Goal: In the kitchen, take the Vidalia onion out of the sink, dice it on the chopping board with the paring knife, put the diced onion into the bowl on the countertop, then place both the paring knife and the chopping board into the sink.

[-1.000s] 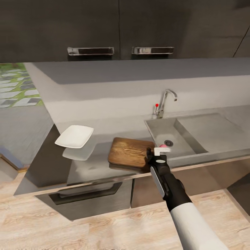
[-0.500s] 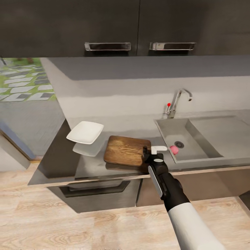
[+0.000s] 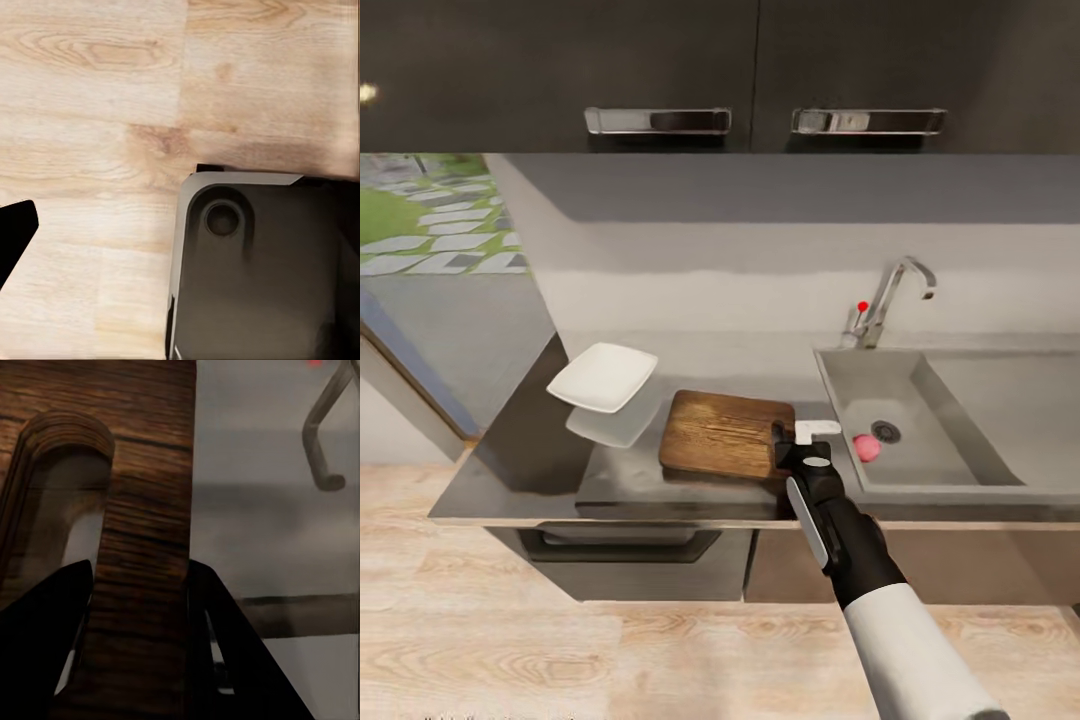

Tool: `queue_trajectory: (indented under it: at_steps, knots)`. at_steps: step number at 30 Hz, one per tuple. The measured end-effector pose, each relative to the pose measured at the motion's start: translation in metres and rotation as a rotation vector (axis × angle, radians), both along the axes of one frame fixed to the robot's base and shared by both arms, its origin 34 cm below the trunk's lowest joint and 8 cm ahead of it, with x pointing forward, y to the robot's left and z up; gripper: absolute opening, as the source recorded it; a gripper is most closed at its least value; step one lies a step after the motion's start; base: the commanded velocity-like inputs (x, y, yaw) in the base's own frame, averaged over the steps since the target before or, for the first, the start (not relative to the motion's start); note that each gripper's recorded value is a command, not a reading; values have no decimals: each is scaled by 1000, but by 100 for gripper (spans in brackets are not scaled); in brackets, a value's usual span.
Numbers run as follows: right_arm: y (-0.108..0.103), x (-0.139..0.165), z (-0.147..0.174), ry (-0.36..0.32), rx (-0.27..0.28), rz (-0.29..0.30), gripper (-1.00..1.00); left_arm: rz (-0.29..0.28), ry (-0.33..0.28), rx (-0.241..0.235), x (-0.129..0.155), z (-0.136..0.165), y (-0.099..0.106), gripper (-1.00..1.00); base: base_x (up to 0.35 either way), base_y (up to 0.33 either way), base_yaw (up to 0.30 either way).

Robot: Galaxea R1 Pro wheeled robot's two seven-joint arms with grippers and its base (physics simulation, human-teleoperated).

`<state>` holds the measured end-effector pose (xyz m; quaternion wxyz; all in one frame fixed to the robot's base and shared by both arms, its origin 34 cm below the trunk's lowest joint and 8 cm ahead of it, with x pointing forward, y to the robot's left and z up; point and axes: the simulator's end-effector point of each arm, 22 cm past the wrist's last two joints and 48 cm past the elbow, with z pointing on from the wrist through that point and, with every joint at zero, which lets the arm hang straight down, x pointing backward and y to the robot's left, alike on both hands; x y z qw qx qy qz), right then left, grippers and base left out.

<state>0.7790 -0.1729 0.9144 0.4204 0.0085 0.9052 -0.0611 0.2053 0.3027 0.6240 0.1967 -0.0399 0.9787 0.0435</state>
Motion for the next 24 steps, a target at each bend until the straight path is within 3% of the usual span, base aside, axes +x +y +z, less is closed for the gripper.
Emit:
queue_trajectory:
  at_steps: [11,24]
  knots:
    - [-3,0,-4,5,-20,0,-100,0,13,0,-5,-1,0,100,116,-145,181]
    - [-3,1,-4,3,-18,1,-100,1,17,0,-7,-1,0,100,3,-2,16]
